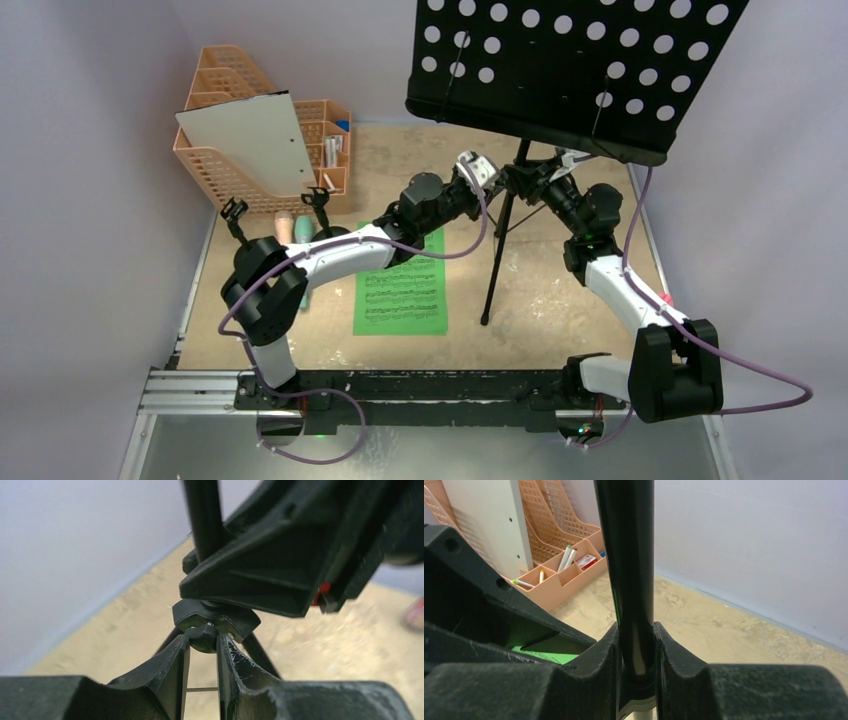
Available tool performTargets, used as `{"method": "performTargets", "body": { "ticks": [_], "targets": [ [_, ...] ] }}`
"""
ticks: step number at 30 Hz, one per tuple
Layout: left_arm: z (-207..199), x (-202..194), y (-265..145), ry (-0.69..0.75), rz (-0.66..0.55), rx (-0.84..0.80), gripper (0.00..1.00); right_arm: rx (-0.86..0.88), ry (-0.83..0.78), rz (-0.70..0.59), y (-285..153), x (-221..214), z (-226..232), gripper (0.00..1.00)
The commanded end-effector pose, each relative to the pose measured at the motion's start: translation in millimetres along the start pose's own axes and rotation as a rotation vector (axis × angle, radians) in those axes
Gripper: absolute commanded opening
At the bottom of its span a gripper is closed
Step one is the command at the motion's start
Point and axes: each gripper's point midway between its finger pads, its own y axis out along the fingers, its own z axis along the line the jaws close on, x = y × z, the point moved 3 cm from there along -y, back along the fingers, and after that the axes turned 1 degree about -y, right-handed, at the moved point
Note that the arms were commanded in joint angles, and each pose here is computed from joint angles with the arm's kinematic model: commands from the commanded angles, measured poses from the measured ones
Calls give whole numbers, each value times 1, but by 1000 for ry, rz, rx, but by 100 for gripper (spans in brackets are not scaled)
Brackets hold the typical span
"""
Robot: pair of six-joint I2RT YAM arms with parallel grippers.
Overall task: Pack up the instrument practice props
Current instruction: Unscrew the knob on the music stand.
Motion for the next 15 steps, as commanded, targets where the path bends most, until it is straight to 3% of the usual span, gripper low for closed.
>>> {"method": "performTargets", "body": {
  "ticks": [1, 6, 12, 15],
  "targets": [
    [15, 59, -7, -558, -134, 160, 0, 21, 17, 5, 3, 7, 6, 0],
    [19, 57, -5, -946, -65, 209, 0, 12, 10, 4, 2, 9, 6, 0],
    [17, 56, -12, -1357, -132, 163, 6, 4, 5, 3, 2, 9, 5, 0],
    [10, 60, -10, -1352, -126, 80, 21, 7, 4, 2, 1, 9, 6, 0]
  ]
}}
